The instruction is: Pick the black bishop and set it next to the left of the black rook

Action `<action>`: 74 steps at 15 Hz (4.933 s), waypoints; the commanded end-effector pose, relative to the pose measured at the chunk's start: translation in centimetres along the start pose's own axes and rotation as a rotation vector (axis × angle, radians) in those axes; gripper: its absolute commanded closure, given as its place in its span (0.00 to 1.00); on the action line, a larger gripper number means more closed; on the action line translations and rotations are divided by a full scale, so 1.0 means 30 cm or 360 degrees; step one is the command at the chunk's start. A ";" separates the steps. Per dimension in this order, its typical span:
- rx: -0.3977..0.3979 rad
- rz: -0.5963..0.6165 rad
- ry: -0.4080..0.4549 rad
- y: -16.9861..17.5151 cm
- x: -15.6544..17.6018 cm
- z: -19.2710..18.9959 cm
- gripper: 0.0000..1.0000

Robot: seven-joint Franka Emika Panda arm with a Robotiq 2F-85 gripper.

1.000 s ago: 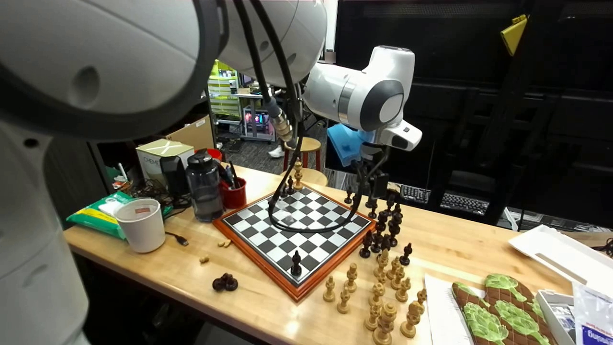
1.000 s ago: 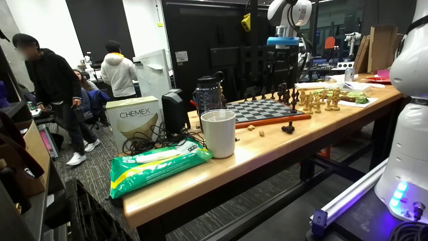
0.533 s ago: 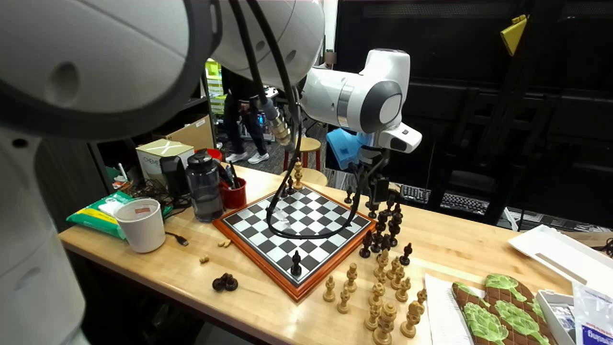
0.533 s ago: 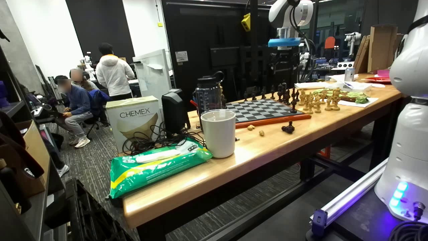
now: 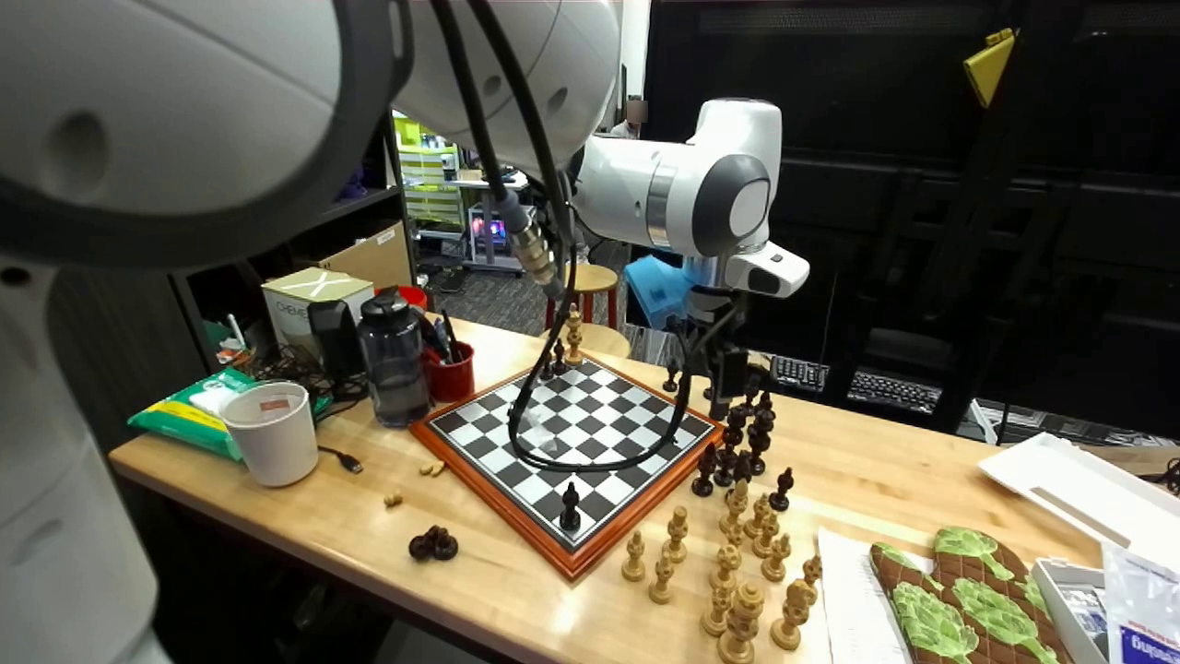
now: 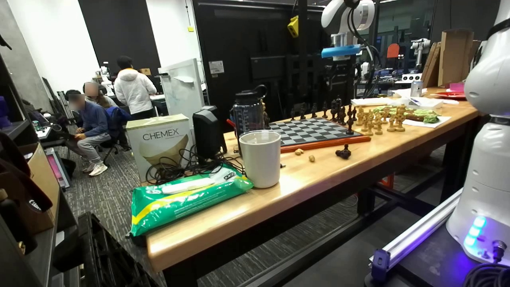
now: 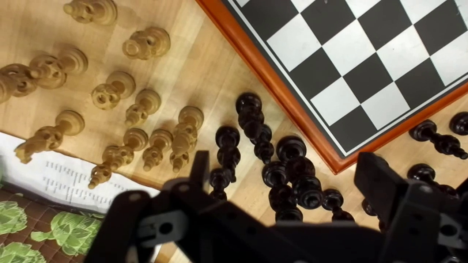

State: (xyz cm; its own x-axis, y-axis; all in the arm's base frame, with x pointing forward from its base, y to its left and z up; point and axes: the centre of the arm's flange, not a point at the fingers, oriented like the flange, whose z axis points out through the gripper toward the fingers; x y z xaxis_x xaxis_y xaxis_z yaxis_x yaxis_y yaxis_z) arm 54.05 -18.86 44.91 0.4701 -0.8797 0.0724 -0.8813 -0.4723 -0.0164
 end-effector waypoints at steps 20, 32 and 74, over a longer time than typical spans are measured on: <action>0.0018 0.0002 -0.0143 0.048 0.012 0.086 0.00; -0.0021 -0.0049 -0.0151 0.032 0.039 0.142 0.00; -0.0104 -0.0110 -0.0182 0.015 0.105 0.268 0.48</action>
State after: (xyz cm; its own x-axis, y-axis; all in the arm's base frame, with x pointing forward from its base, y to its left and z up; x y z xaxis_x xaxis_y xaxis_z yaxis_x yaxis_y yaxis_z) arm 55.32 -22.22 36.79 0.5289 -0.8477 -0.0414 -0.8466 -0.5304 0.0449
